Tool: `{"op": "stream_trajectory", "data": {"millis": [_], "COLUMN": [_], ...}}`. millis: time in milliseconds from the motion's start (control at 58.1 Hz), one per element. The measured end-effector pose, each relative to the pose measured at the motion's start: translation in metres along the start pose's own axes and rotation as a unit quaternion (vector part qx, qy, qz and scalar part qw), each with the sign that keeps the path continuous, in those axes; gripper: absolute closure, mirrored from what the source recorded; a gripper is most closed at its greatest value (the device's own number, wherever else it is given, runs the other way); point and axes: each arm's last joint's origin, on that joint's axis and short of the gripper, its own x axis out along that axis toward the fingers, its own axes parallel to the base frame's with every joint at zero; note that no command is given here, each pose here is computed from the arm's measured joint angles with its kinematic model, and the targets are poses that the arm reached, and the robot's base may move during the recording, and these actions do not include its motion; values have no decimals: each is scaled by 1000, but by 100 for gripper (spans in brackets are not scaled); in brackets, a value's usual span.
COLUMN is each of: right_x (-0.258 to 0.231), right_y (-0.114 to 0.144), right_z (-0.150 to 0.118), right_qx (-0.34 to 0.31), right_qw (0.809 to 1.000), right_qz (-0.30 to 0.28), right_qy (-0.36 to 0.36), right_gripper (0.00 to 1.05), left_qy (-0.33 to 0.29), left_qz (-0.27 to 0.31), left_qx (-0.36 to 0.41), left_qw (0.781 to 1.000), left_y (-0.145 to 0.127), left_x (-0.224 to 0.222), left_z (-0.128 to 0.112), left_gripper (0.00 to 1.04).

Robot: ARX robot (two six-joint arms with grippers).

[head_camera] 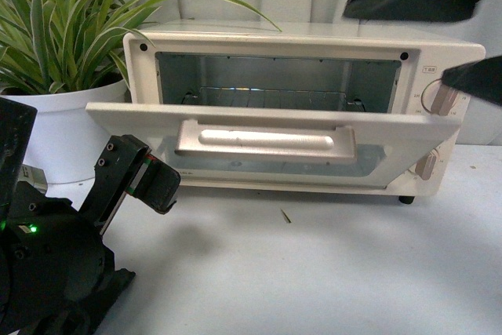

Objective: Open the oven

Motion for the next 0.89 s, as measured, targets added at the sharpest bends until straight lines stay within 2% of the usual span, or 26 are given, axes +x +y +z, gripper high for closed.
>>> {"op": "stream_trajectory", "data": {"millis": [138, 258, 413, 895], "right_x": [-21, -34, -37, -41], "right_y": [-4, -16, -28, -40], "right_z": [-4, -12, -21, -25], "right_qx": [6, 6, 10, 18], "right_qw": [1000, 999, 998, 997], "right_qz": [1, -28, -48, -62], "right_qy": [-18, -39, -34, -34], "right_gripper": [9, 9, 9, 9], "left_qy": [-1, -4, -8, -27], "left_qz": [1, 1, 1, 17], "left_qx": [-1, 0, 13, 93], "left_qw": [1000, 1000, 1000, 995], "left_y": [3, 3, 3, 9], "left_x": [-3, -3, -8, -18], "left_z": [0, 0, -2, -11], "left_gripper": [7, 7, 7, 7]}}
